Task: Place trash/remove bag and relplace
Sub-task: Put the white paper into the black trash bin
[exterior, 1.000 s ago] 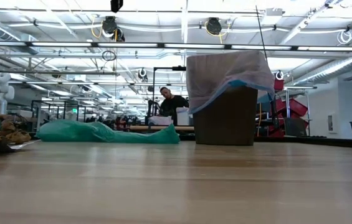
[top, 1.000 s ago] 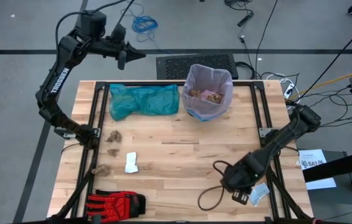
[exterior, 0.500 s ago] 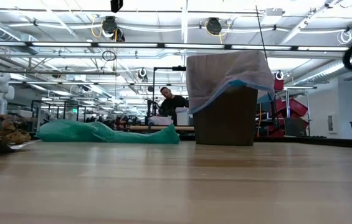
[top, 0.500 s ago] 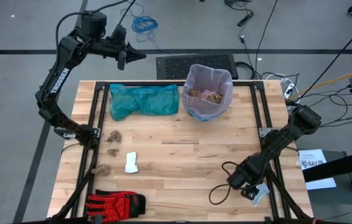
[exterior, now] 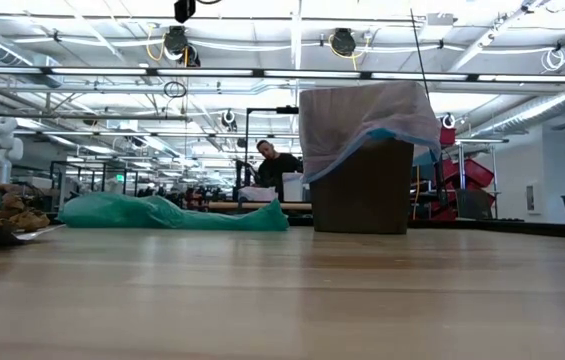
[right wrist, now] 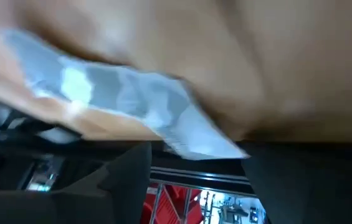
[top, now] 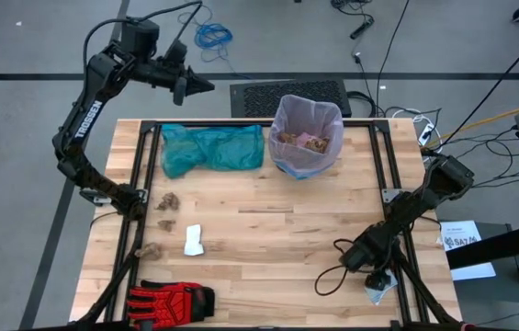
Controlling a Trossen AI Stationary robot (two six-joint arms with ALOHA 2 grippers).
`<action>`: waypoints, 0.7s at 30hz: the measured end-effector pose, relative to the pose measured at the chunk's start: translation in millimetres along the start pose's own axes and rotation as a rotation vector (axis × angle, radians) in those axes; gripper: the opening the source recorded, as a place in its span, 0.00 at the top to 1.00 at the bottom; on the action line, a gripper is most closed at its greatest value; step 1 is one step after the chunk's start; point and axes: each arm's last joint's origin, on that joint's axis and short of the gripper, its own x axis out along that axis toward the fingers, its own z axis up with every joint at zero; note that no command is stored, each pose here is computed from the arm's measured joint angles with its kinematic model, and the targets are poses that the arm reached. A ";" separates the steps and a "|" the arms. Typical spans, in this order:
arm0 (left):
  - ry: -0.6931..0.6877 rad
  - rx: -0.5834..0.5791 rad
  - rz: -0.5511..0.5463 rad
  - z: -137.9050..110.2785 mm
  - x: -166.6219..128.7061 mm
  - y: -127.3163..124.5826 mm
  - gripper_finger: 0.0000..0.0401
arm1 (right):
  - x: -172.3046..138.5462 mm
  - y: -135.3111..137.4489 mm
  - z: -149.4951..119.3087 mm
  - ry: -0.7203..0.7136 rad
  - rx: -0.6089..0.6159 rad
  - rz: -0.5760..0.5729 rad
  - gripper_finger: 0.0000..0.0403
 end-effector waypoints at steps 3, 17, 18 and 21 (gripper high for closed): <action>0.009 -0.013 0.000 -1.2 0.0 0.0 1.00 | 1.0 5.2 2.6 0.000 -0.061 0.064 0.43; 0.008 -0.008 0.000 -1.1 0.0 0.0 1.00 | -2.2 24.1 8.2 -0.087 -0.136 0.203 0.99; 0.008 -0.007 0.000 -1.0 0.0 0.0 1.00 | -3.2 27.0 8.6 -0.101 -0.139 0.224 1.00; 0.006 -0.006 0.000 -0.8 0.0 0.0 1.00 | -6.6 34.7 9.1 -0.150 -0.126 0.285 1.00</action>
